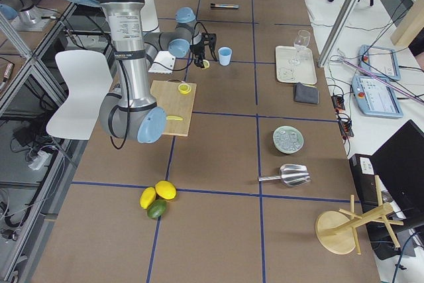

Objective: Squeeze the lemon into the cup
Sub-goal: 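Lift the half lemon and carry it over the blue cup, then squeeze the half lemon over the blue cup with the right gripper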

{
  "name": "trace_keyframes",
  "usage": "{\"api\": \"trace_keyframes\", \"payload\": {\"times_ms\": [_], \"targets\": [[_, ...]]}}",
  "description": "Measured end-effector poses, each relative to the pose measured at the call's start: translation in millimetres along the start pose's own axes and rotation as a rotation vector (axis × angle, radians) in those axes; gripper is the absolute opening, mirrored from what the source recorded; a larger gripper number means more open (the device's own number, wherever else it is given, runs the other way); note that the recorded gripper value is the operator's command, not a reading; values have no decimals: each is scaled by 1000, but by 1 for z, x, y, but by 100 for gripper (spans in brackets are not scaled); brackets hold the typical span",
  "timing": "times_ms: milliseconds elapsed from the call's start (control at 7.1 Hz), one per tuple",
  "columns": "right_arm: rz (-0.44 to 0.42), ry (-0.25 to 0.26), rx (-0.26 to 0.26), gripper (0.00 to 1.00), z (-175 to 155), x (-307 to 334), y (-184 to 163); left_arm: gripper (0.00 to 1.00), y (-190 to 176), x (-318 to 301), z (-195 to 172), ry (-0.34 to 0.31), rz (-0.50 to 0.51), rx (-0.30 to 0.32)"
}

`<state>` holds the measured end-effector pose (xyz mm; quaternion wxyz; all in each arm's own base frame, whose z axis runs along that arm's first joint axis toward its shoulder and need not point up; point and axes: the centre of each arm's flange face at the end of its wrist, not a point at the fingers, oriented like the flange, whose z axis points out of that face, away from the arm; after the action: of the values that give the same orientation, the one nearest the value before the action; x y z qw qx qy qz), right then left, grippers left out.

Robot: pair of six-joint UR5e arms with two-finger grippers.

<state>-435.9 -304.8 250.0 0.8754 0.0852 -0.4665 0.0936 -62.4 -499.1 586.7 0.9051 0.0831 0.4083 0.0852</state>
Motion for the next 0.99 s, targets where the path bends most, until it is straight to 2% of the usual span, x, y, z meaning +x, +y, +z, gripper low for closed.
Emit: {"api": "trace_keyframes", "payload": {"times_ms": [282,563,986], "targets": [[68,-28,41,53,15,-47,-39,100,0,0,0,0,2,1],[138,-55,56,56,26,-98,-67,100,0,1,-1,0,4,2],[178,-53,45,62,46,-137,-71,100,-1,2,-1,0,5,3]]}}
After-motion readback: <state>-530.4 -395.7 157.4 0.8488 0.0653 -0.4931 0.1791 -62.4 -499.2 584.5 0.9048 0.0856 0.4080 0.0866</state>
